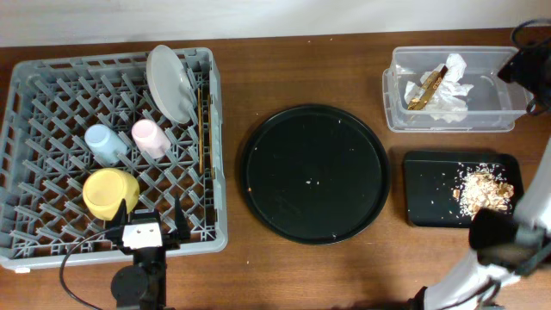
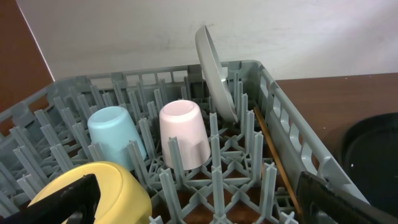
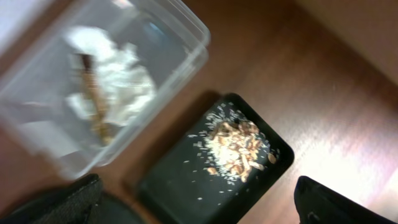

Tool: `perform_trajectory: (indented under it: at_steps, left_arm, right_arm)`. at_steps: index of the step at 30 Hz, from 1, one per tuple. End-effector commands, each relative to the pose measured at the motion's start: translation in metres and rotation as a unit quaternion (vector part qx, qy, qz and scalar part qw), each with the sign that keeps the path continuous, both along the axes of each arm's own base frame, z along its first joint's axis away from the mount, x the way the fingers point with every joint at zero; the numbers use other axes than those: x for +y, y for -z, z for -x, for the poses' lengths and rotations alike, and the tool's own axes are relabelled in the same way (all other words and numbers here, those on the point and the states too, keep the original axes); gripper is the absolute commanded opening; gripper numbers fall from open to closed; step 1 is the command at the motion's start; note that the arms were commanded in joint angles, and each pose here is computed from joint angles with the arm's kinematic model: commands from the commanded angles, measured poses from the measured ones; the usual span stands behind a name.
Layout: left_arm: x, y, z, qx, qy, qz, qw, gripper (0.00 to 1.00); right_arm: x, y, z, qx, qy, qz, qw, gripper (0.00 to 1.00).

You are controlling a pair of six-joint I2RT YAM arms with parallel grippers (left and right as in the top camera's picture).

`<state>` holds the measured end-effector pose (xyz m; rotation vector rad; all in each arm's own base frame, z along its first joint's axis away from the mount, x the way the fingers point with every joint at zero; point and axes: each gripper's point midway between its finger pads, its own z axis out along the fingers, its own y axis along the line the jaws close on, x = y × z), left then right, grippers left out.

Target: Sort waste into correct bins and load items into the dishwasher rack

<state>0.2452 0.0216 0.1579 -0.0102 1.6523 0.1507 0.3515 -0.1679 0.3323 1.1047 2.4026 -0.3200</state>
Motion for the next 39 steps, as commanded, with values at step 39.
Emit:
perform_trajectory:
  at_steps: [39]
  left_arm:
    - [-0.001,0.001,0.0,-0.002,0.005,0.003,1.0,0.99]
  right_arm:
    - [0.175,-0.001,0.147,-0.464,-0.265,-0.021,0.845,0.99]
